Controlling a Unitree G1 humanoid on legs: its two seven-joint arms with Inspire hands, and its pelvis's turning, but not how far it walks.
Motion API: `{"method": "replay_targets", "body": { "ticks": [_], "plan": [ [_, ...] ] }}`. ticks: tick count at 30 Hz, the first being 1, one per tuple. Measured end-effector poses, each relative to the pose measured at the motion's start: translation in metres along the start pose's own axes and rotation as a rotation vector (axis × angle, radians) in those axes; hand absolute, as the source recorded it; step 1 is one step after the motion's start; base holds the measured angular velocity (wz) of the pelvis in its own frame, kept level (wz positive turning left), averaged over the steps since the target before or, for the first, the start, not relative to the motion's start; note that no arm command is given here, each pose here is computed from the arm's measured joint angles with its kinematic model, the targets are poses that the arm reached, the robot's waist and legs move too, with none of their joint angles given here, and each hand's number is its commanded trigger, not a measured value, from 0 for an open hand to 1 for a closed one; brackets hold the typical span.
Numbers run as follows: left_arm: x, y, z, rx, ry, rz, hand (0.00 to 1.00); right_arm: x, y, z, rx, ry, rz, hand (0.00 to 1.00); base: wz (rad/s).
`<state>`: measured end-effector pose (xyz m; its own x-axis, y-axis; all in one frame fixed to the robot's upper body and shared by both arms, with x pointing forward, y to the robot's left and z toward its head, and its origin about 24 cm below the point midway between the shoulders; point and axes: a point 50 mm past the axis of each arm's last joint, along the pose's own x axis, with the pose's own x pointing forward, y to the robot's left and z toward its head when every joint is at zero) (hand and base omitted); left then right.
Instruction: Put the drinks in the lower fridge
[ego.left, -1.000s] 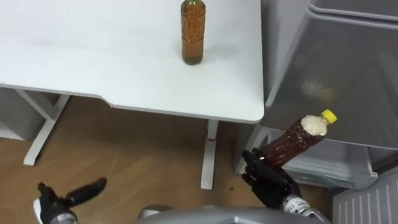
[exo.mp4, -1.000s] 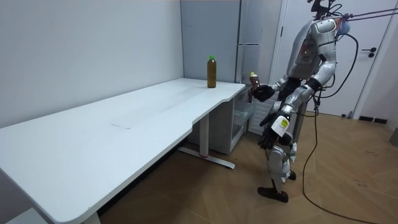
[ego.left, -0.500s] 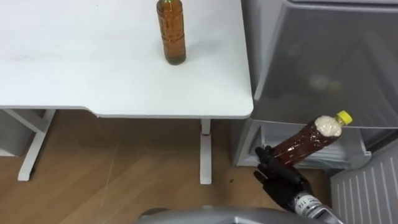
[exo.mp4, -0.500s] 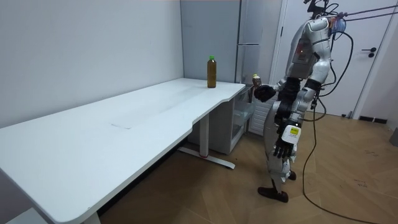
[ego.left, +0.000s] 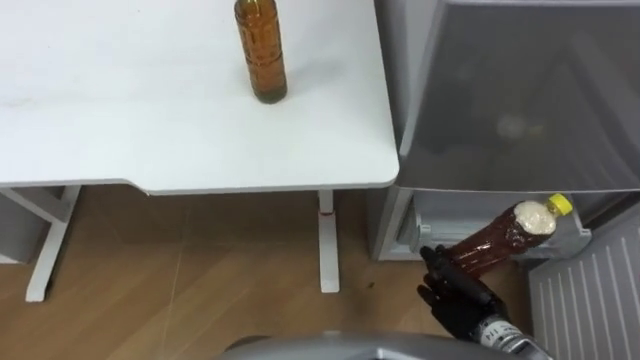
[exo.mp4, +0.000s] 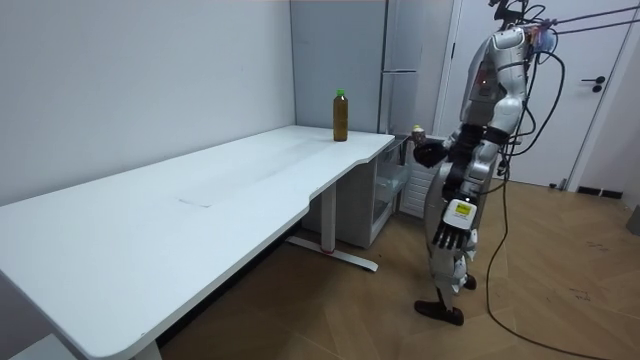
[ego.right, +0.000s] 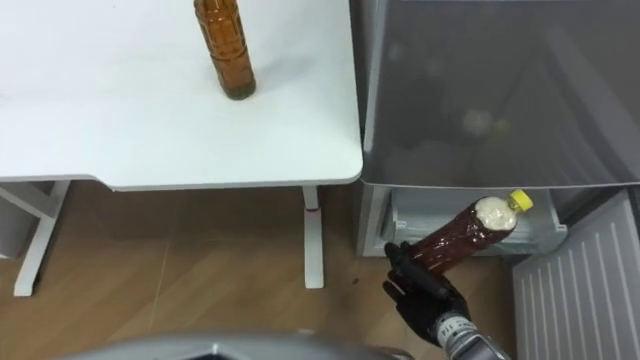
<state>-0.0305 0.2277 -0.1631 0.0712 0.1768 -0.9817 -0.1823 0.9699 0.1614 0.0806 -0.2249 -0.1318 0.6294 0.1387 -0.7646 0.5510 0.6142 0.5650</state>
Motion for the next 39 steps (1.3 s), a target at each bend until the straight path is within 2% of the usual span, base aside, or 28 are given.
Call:
{"method": "replay_targets", "body": {
  "ticks": [5,12,16,19,22,24,27,35,39],
  "plan": [
    [0.002,-0.002,0.011,0.004,-0.018,-0.014,0.00,0.011,0.008,0.024,0.106,-0.080,-0.011,1.00,0.00],
    [0.007,-0.001,0.052,0.050,-0.077,-0.003,0.00,0.047,0.061,0.084,0.172,-0.196,0.057,1.00,0.02],
    [0.006,0.005,0.091,0.098,-0.167,0.029,0.00,0.060,0.093,0.112,0.239,-0.241,0.089,1.00,0.03],
    [0.003,0.000,0.121,0.103,-0.249,0.037,0.00,0.062,0.101,0.126,0.257,-0.260,0.077,1.00,0.02],
    [-0.006,-0.013,0.167,0.139,-0.375,0.037,0.00,0.063,0.113,0.141,0.264,-0.282,0.071,1.00,0.09],
    [-0.010,-0.013,0.182,0.147,-0.420,0.057,0.00,0.062,0.117,0.147,0.262,-0.290,0.068,1.00,0.15],
    [-0.014,-0.016,0.191,0.192,-0.458,0.074,0.00,0.059,0.127,0.162,0.302,-0.322,0.084,1.00,0.02],
    [-0.012,-0.018,0.181,0.247,-0.457,0.101,0.00,0.046,0.140,0.197,0.326,-0.406,0.106,1.00,0.01],
    [-0.015,-0.020,0.186,0.261,-0.487,0.104,0.00,0.042,0.146,0.209,0.327,-0.431,0.121,1.00,0.07]
  ]
}}
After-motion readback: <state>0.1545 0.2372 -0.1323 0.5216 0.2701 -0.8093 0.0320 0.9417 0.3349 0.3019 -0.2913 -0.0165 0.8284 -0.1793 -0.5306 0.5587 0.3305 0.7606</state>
